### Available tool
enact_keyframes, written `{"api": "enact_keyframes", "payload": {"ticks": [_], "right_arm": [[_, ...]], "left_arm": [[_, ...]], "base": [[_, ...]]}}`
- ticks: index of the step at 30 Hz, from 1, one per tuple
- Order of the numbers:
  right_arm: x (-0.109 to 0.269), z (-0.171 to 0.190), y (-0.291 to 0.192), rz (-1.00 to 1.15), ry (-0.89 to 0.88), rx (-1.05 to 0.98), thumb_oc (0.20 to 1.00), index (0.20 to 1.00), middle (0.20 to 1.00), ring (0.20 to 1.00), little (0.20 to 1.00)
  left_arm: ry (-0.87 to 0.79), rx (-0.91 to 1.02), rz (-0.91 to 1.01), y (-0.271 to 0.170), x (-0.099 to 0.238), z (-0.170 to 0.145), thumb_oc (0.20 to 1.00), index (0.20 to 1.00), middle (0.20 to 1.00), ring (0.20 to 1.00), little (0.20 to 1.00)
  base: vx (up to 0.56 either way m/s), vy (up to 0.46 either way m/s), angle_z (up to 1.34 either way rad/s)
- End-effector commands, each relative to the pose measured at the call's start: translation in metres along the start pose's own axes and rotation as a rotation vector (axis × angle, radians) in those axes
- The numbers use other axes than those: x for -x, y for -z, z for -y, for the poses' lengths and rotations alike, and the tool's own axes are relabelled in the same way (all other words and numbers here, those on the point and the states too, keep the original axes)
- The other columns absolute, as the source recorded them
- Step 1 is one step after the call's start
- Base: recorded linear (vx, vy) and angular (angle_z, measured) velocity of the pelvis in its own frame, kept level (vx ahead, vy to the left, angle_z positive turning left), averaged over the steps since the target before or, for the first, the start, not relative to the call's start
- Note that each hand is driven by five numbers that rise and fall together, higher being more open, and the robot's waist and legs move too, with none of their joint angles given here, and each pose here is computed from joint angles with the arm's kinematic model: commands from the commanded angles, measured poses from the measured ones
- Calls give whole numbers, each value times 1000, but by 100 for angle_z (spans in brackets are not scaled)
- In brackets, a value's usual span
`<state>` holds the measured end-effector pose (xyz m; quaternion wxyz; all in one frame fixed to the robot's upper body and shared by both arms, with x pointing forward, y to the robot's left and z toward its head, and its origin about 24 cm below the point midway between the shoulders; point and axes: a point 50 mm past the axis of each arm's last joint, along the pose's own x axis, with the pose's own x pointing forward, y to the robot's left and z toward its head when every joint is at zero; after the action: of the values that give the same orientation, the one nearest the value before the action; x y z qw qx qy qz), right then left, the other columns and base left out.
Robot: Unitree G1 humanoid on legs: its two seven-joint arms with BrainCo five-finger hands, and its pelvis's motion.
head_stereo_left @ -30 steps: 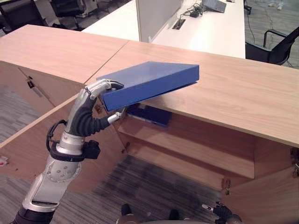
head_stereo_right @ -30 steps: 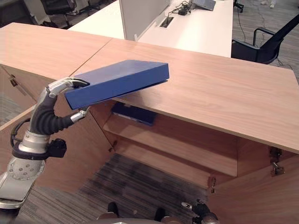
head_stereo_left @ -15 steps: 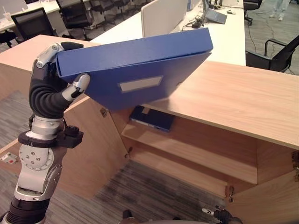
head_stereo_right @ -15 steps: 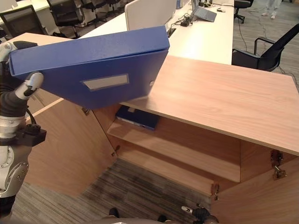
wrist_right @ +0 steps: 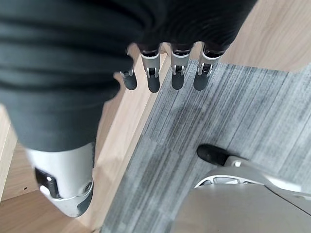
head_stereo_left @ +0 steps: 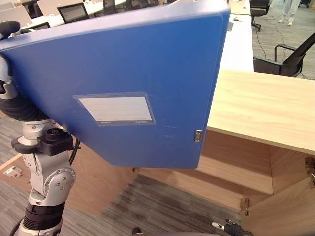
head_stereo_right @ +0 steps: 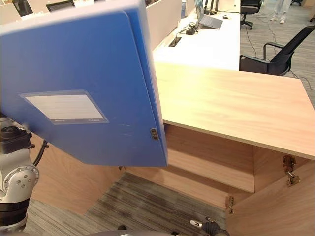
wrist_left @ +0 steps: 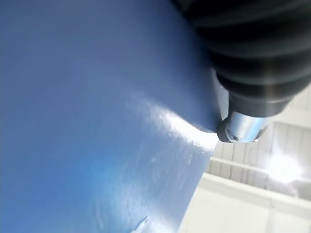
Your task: Put the empty folder in the office cabinet
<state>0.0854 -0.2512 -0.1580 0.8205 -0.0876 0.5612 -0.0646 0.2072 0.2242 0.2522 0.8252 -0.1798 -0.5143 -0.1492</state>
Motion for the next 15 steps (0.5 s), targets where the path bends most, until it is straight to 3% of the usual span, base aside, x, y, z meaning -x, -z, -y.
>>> {"api": "enact_keyframes", "payload": {"ticks": [1,5,7,15], "right_arm": [[-4,-15,-23,62,-35,-37,1000,1000,1000,1000,1000],[-4,-15,-39,138,-50,-112,1000,1000,1000,1000,1000],[2,-16,-71,313,-103,-161,1000,1000,1000,1000,1000],[71,15,-116,787,-179,-61,1000,1000,1000,1000,1000]], "left_arm": [[-63,-25,77,-11,-5,-13,200,200,200,200,200],[-128,-15,-13,2,10,-19,200,200,200,200,200],[-182,-13,-101,10,25,-26,200,200,200,200,200],[-265,-124,-426,27,72,-43,200,200,200,200,200]], "base": [[0,0,0],[0,0,0],[0,0,0],[-8,-1,-4]]}}
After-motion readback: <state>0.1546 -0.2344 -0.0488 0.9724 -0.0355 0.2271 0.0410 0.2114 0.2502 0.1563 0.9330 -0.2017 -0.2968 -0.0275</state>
